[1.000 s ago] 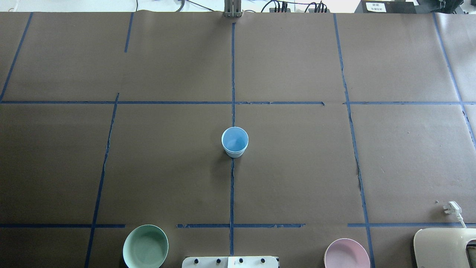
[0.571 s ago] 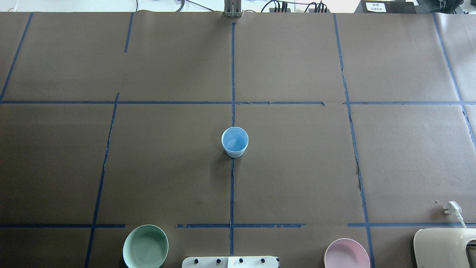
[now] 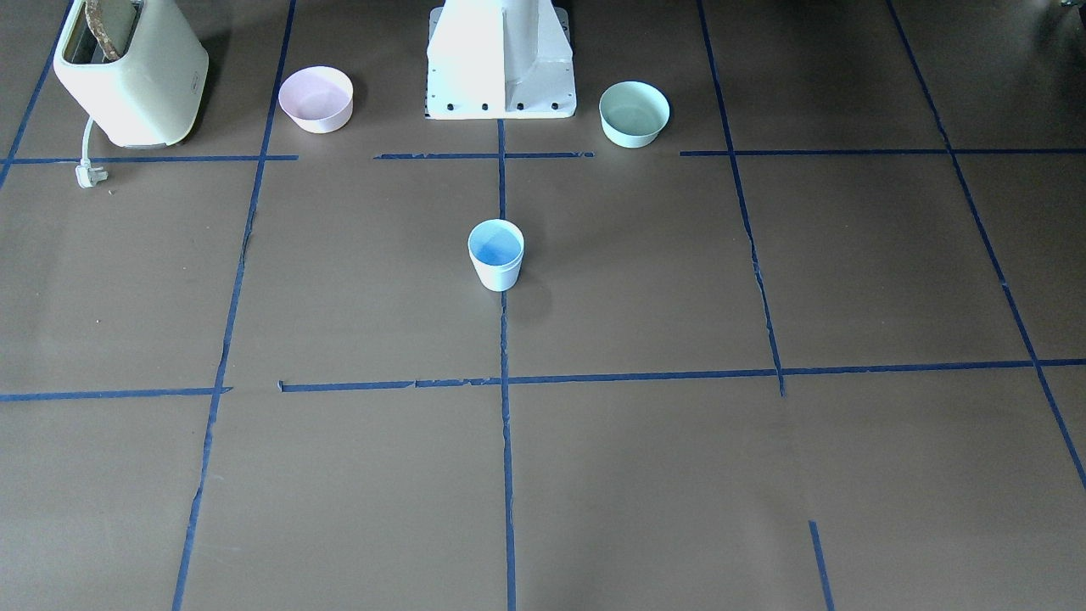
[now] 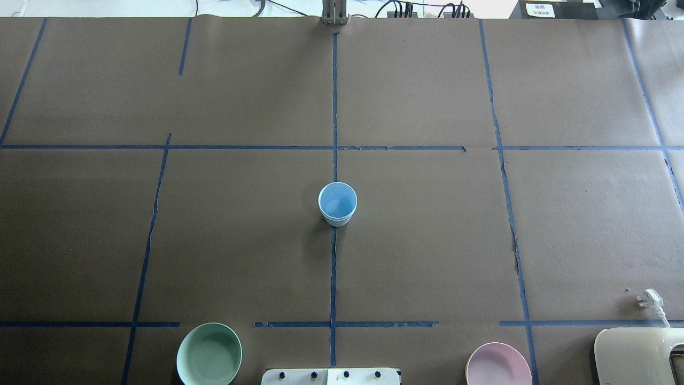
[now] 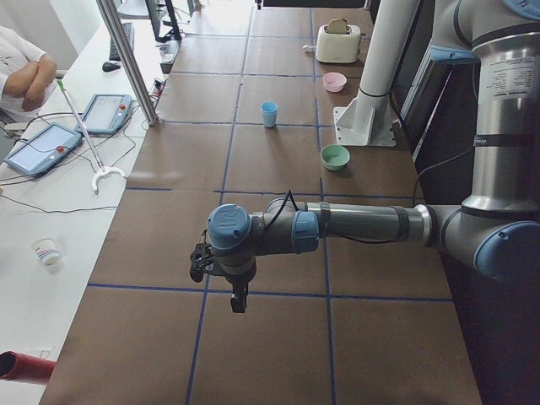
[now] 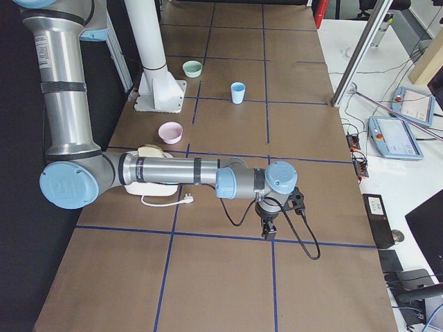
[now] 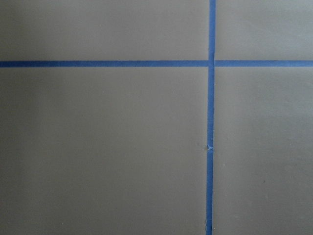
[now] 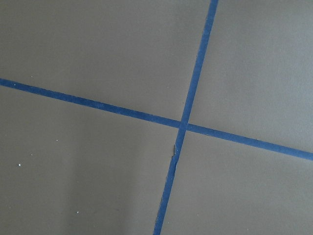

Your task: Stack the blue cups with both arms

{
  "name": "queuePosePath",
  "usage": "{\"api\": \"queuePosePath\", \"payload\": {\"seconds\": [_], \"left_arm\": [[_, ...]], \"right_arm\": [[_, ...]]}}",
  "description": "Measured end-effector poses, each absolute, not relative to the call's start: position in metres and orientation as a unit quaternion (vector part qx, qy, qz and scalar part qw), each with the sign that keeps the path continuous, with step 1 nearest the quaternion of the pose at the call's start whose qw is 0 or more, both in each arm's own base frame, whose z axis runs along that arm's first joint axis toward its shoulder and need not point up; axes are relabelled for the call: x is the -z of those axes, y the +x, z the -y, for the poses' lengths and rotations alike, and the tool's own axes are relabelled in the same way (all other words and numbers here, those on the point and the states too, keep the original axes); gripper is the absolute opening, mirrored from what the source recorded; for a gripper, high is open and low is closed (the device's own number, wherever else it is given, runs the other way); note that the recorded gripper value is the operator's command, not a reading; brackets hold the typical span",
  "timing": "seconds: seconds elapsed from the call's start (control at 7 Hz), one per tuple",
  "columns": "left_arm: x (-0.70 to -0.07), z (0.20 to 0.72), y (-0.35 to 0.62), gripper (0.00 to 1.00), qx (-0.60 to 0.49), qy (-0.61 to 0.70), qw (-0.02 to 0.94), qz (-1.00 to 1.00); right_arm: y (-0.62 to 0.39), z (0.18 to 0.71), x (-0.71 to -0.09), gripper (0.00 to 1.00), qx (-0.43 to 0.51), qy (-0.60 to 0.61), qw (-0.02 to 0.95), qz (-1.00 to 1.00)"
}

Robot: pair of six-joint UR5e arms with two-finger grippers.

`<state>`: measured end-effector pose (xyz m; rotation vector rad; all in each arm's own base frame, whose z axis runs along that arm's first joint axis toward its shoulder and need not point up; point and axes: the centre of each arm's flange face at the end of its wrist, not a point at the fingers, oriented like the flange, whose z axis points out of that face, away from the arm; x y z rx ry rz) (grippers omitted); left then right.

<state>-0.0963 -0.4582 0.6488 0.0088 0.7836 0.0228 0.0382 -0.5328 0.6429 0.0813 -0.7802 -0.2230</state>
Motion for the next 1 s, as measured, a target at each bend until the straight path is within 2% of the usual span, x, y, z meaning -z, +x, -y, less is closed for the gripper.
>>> {"api": "queuePosePath", "payload": {"seconds": [1.0], "left_arm": [[-0.663,0.433,-0.094,1.00,-0.007,-0.012,0.923,-0.384]], "right_arm": [[0.042,0.536,-0.616,1.00,0.114,0.063,0.916,0.379]]}}
